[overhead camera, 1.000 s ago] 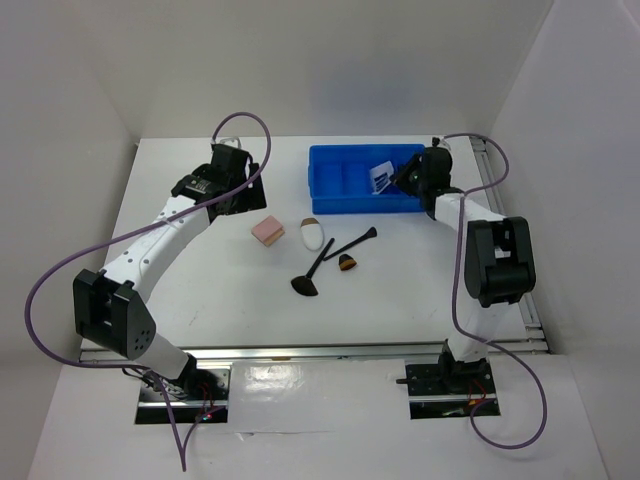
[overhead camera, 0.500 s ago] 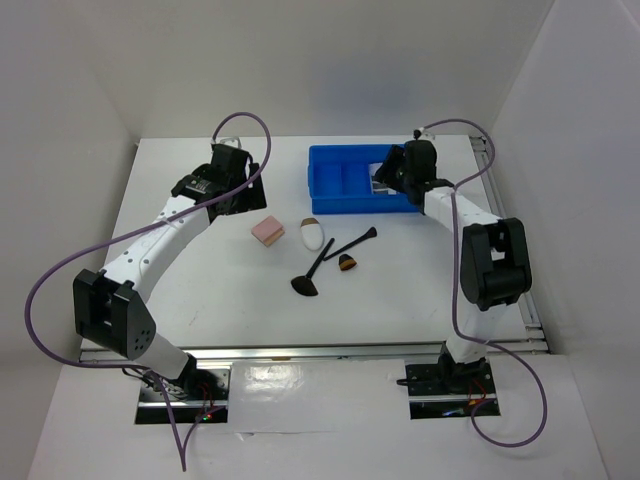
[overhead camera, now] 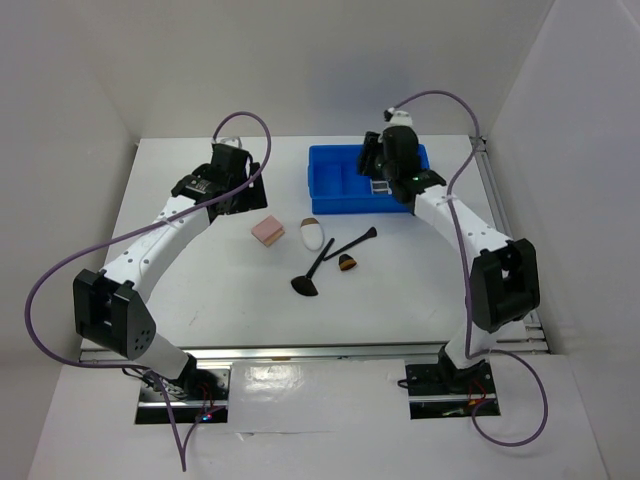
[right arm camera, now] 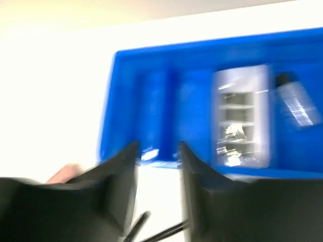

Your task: Organize the makeup

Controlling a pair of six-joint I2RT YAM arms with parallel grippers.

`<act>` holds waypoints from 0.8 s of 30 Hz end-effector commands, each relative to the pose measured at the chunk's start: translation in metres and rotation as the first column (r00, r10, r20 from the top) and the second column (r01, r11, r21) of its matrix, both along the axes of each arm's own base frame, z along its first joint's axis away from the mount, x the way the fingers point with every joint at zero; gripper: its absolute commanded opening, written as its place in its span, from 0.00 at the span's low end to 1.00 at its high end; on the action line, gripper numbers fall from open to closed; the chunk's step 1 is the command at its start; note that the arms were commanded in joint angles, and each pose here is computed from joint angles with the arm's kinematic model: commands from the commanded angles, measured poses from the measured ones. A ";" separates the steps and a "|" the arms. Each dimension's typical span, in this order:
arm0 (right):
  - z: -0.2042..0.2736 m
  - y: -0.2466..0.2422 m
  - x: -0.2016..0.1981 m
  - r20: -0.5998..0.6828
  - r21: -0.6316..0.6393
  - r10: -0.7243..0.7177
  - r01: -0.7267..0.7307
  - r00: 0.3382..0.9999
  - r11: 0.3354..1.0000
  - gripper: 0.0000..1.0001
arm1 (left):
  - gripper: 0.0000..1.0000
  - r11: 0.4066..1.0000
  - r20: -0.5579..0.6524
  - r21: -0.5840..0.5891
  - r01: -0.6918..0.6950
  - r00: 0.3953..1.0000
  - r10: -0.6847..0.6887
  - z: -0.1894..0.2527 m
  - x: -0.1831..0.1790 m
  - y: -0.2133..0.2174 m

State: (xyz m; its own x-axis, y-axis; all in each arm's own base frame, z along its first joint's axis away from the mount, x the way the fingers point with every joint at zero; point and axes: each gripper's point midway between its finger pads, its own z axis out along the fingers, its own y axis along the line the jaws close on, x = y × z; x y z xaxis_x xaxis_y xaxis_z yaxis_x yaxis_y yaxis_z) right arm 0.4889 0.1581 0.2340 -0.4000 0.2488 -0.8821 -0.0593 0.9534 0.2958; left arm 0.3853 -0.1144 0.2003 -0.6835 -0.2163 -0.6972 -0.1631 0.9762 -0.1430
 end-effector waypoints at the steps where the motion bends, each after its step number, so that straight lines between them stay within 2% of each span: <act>1: -0.006 0.046 -0.035 -0.081 -0.061 0.171 -0.176 0.982 0.983 0.54 | 0.92 1.000 0.016 0.001 0.003 1.000 -0.003 0.001 0.002 0.000; 2: -0.019 0.068 -0.049 -0.117 -0.072 0.230 -0.239 0.966 0.968 0.71 | 0.92 1.000 0.029 0.003 -0.003 1.000 0.003 0.006 0.002 0.002; 3: -0.029 0.077 -0.054 -0.136 -0.077 0.248 -0.260 0.959 0.962 0.79 | 0.92 1.000 0.023 0.019 -0.015 1.000 0.014 0.005 0.000 0.005; 7: -0.079 0.118 -0.080 -0.271 -0.099 0.356 -0.394 0.894 0.914 0.96 | 0.92 0.999 0.066 0.010 -0.053 0.996 0.052 0.022 -0.005 0.012; 13: -0.128 0.153 -0.091 -0.360 -0.153 0.400 -0.476 0.843 0.866 0.99 | 0.92 0.997 0.152 -0.029 -0.068 0.986 0.071 0.047 -0.008 0.016; 24: -0.178 0.166 -0.071 -0.415 -0.220 0.346 -0.462 0.841 0.859 0.99 | 0.92 0.998 0.121 -0.022 -0.060 0.991 0.063 0.039 -0.011 0.015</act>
